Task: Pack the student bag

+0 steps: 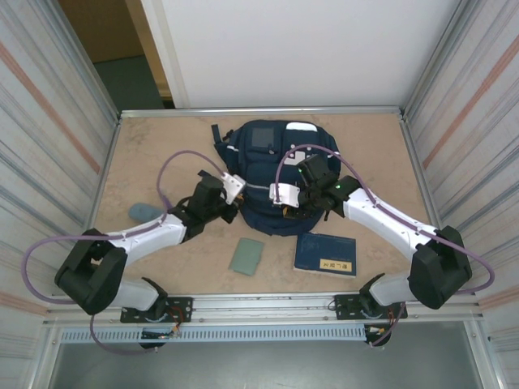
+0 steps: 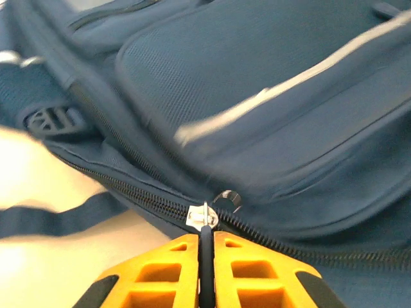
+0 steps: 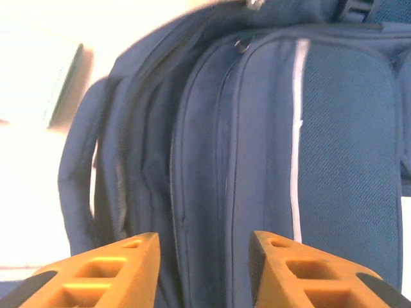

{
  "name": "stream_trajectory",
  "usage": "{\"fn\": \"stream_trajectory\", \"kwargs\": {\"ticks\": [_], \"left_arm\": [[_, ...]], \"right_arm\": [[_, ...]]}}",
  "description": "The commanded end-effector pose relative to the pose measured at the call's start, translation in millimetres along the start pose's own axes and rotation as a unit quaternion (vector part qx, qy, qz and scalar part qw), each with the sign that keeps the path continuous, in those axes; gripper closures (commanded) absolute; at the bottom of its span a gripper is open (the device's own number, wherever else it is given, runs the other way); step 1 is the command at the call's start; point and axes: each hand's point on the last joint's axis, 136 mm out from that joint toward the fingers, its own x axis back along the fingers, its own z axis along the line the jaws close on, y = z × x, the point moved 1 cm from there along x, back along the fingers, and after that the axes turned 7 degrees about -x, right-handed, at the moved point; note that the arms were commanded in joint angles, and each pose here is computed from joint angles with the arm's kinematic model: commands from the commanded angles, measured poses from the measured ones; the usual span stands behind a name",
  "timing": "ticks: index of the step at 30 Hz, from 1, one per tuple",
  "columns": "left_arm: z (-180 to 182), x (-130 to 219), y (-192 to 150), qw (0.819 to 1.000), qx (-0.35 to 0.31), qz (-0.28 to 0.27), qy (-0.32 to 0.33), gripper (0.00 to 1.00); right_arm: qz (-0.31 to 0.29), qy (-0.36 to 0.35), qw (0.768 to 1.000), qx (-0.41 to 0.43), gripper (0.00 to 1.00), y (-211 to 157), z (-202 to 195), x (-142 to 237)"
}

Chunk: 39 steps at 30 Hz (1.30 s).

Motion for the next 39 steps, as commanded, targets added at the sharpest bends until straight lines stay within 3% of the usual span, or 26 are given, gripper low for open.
{"fn": "stream_trajectory", "kwargs": {"ticks": [1, 8, 12, 15, 19, 23, 30, 32, 36, 39], "left_arm": [[-17.3, 12.1, 43.1, 0.997, 0.001, -0.075, -0.033, 1.0], [-55.1, 7.6, 49.0, 0.992, -0.002, -0.073, -0.104, 1.0], [-58.7, 7.8, 41.8, 0.991, 0.011, -0.078, -0.11, 1.0], [-57.6, 5.1, 33.1, 0.992, 0.017, -0.072, -0.103, 1.0], [-55.5, 3.5, 22.3, 0.993, 0.022, -0.064, -0.092, 1.0], [-47.8, 3.6, 18.7, 0.995, 0.027, -0.064, -0.076, 1.0], [-33.1, 11.6, 23.9, 0.993, 0.048, -0.084, -0.069, 1.0], [-32.8, 15.9, 25.7, 0.993, 0.048, -0.089, -0.069, 1.0], [-30.1, 20.0, 24.1, 0.992, 0.055, -0.099, -0.063, 1.0], [-27.6, 21.0, 23.8, 0.991, 0.065, -0.097, -0.062, 1.0]], "right_arm": [[-0.033, 0.027, 0.999, -0.028, 0.54, 16.5, 8.2, 2.5], [-0.128, 0.138, 0.976, -0.107, 0.41, 45.0, 29.1, 11.9], [-0.122, 0.146, 0.972, -0.139, 0.41, 39.2, 36.0, -8.0], [-0.077, 0.143, 0.976, -0.144, 0.42, 29.4, 45.3, -31.2], [-0.021, 0.113, 0.981, -0.156, 0.46, 7.5, 44.2, -50.8], [0.012, 0.057, 0.987, -0.149, 0.62, -9.6, 30.6, -53.0], [0.007, 0.08, 0.986, -0.146, 0.54, -11.6, 39.2, -46.7], [0.009, 0.091, 0.986, -0.137, 0.59, -11.1, 45.8, -47.2], [0.014, 0.091, 0.988, -0.121, 0.62, -12.1, 49.4, -48.8], [0.017, 0.077, 0.99, -0.117, 0.81, -9.3, 45.7, -48.2]]}}
